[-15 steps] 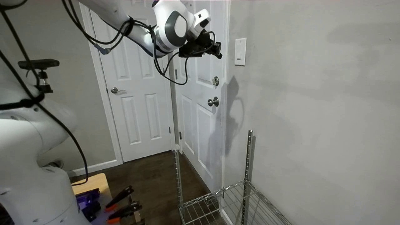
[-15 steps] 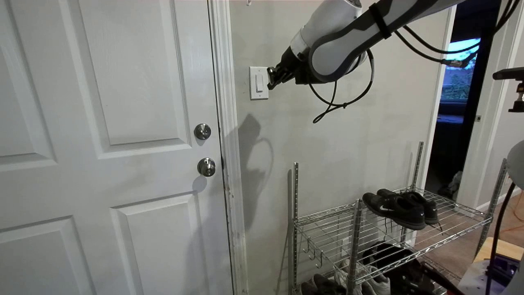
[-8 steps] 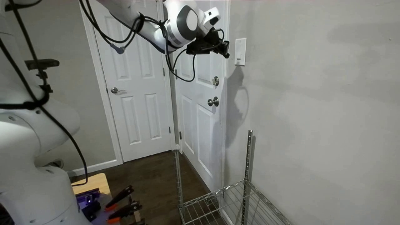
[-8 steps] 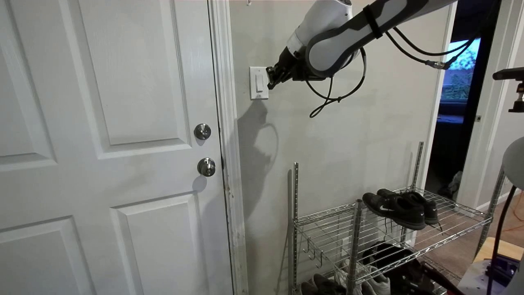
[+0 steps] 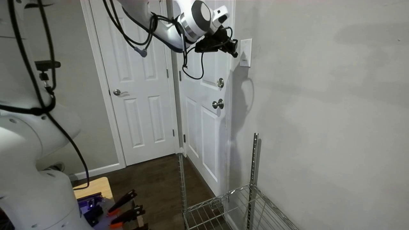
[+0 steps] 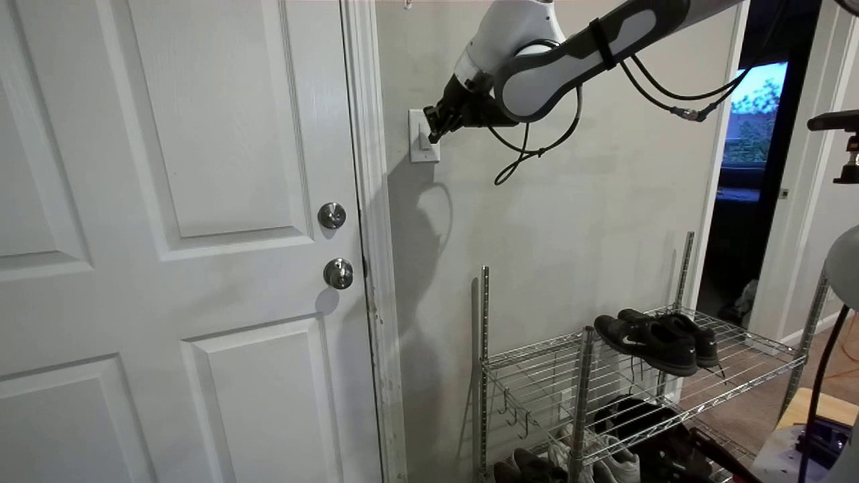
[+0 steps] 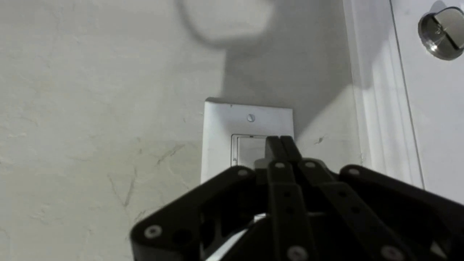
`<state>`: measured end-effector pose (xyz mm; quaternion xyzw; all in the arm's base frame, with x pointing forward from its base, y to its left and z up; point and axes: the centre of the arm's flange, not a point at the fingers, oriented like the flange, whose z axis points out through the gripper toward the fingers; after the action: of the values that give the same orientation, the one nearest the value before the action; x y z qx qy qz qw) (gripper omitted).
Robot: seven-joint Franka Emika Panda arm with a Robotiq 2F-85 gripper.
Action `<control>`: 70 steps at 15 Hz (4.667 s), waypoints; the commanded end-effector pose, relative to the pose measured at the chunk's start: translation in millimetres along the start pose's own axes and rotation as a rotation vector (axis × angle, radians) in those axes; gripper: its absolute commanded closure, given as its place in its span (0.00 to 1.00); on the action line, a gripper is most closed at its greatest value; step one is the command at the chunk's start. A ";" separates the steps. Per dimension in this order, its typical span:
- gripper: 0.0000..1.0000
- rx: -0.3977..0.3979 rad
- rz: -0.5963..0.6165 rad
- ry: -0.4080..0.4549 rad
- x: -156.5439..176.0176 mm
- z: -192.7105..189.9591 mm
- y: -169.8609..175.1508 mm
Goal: Flip the switch to turn off the light
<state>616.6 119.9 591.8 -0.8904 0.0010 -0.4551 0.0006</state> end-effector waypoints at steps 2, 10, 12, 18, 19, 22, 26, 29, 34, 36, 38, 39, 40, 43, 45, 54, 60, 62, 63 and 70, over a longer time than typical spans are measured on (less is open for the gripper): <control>0.98 0.008 0.019 -0.040 16.4 50.9 -27.9; 0.99 -0.039 0.144 -0.047 12.6 70.2 -17.2; 0.98 -0.045 0.180 -0.052 7.9 65.8 -13.0; 0.98 0.067 0.246 -0.069 -49.3 15.8 -17.2; 0.98 0.093 0.226 -0.057 -65.7 3.7 -25.8; 0.98 0.143 0.175 -0.033 -97.7 -20.4 -46.7; 0.98 0.106 0.198 -0.004 -123.1 -35.0 -45.7; 0.98 0.035 0.250 0.010 -126.0 -38.0 -23.1; 0.98 -0.024 0.278 0.067 -97.1 -42.7 10.8; 0.98 -0.026 0.276 0.079 -85.7 -44.2 16.2; 0.98 -0.022 0.268 0.091 -71.9 -45.6 15.4; 0.98 -0.021 0.260 0.102 -64.2 -46.3 13.2; 0.98 -0.021 0.256 0.113 -57.4 -48.0 11.2; 0.98 -0.018 0.247 0.134 -40.0 -49.9 6.3; 0.98 -0.006 0.253 0.120 -37.0 -47.6 6.4; 0.98 0.033 0.267 0.050 -53.6 -15.4 4.1; 0.98 -0.002 0.281 0.066 -34.0 -5.4 16.8; 0.98 -0.013 0.287 0.052 -24.3 2.6 20.9; 0.98 -0.017 0.291 0.045 -20.0 6.7 21.9; 0.98 -0.013 0.285 0.029 -6.8 25.3 21.4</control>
<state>617.7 94.6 568.4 -0.8717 0.1452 -0.4633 0.0667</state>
